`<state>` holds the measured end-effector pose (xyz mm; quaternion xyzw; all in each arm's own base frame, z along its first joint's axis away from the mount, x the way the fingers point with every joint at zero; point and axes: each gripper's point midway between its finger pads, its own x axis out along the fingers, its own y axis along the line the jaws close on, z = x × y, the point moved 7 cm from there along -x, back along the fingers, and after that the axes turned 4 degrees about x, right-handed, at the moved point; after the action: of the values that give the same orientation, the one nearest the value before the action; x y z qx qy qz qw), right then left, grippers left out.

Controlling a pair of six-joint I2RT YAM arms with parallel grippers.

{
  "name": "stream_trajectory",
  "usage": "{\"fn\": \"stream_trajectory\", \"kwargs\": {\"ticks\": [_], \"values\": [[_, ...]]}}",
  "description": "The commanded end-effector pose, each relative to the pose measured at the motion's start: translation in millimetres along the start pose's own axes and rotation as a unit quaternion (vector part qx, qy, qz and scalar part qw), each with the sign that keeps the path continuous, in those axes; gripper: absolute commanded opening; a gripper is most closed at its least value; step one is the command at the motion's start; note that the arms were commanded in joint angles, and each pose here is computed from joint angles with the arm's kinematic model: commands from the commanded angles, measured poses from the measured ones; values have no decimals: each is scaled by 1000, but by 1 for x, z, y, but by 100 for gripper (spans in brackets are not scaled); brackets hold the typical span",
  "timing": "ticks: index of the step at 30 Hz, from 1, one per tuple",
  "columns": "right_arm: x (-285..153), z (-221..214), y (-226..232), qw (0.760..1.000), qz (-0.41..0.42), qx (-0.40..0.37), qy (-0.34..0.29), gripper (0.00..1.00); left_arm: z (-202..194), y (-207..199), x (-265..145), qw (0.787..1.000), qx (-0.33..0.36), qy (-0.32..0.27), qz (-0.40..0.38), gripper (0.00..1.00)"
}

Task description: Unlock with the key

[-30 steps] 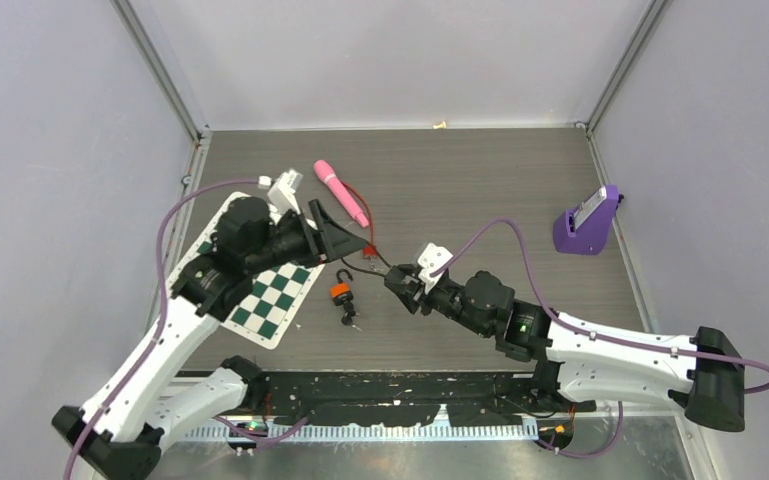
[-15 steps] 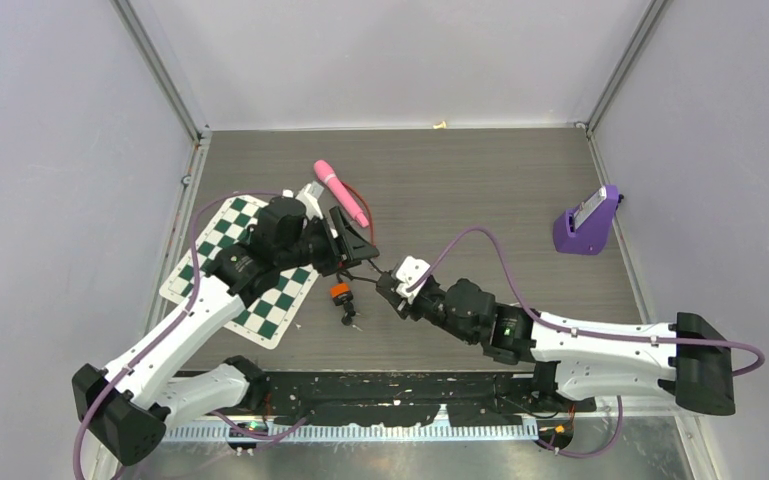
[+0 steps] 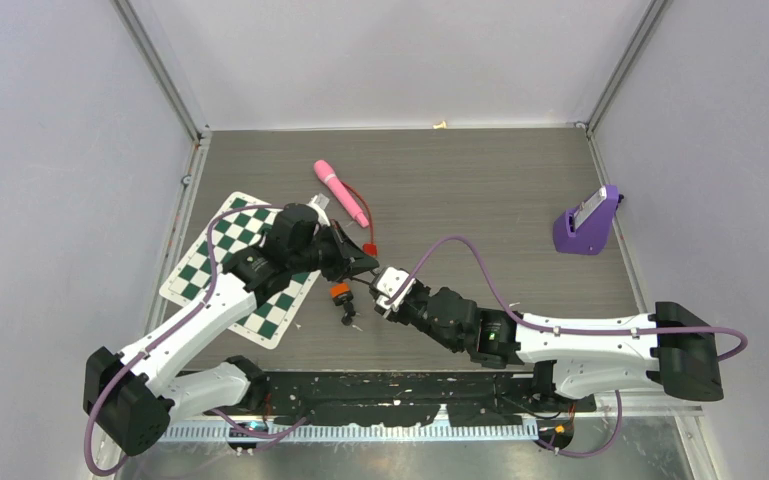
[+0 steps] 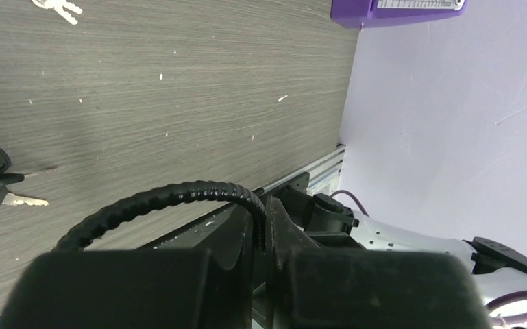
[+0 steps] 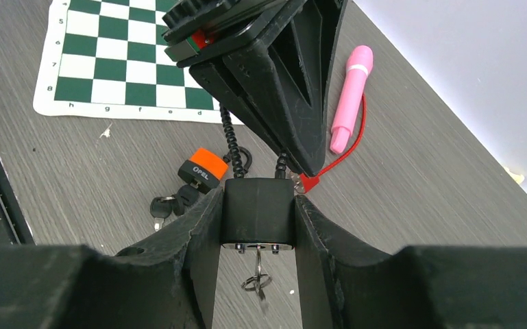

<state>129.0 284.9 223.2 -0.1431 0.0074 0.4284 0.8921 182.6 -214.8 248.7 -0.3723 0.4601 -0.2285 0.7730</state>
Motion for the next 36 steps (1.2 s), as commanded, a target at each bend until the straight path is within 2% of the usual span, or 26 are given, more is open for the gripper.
{"fn": "stream_trajectory", "kwargs": {"ticks": [1,11,22,23,25,28,30,33,36], "values": [[2,29,3,999,-7,13,-46,5,11,-12,-8,998,-28,-26,-53,0],[-16,-1,26,1000,25,2,11,5,65,12,-39,986,-96,-130,-50,0],[-38,-17,-2,998,-53,22,33,5,80,26,-48,985,-70,-154,-15,0],[-39,-18,-6,998,-53,32,32,5,80,25,-48,986,-65,-151,-17,4],[-40,-20,-10,997,-55,49,34,5,80,19,-48,989,-56,-137,-31,20],[-37,-30,-25,993,-79,71,57,5,79,4,-54,990,-32,-119,-69,58],[-36,-37,-36,988,-103,89,71,5,77,-10,-65,988,-8,-115,-104,78],[-35,-45,-53,979,-138,123,81,5,68,-28,-85,981,35,-107,-156,93],[-32,-48,-72,970,-173,154,76,5,55,-34,-101,977,77,-95,-177,95]]}}
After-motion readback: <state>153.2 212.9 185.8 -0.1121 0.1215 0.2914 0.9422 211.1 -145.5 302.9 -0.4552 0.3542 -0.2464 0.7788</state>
